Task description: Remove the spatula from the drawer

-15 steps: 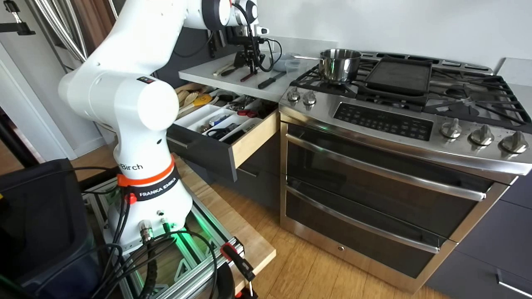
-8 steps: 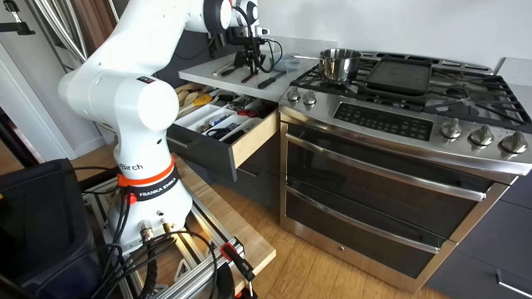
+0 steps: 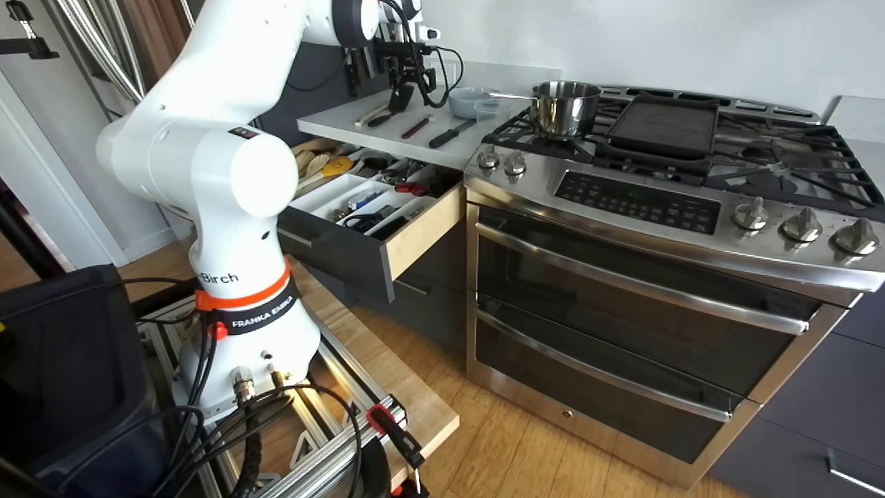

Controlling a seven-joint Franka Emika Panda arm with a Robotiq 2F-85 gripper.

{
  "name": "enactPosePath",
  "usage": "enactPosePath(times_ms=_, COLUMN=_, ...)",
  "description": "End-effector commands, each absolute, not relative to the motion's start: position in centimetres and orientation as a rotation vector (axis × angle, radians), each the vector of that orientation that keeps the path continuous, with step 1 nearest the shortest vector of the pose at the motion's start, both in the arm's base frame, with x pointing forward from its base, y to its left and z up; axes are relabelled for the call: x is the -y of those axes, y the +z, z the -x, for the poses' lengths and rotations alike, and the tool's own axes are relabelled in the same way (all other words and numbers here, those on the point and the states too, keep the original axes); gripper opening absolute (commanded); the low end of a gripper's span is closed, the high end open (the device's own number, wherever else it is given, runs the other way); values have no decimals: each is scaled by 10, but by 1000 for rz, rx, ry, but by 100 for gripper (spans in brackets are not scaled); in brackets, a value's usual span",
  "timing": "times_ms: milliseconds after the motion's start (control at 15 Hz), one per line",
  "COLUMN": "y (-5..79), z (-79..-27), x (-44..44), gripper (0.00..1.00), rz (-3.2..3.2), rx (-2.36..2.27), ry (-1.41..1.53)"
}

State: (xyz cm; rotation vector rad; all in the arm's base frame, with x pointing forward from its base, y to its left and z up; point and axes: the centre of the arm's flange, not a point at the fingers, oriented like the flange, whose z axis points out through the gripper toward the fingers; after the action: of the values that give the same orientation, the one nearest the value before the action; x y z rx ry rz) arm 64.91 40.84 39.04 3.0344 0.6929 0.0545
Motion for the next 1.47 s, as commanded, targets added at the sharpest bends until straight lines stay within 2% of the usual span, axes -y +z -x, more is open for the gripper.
enactPosePath(times_ms=0, y=446, z=-609, x=-398, gripper=100, rz=-3052, rx=-573, ry=-3)
enactPosePath(times_ms=267, y=520, z=-561, x=-372, gripper=100, rz=-3075, rx=-518, ry=94)
enactPosePath(times_ms=667, y=587, z=-499, x=-323, gripper=100, rz=-3109, rx=-492, ry=186)
enactPosePath(times_ms=1400, y=629, z=-383, x=-237, gripper=100, rz=-3141, rx=-209, ry=301)
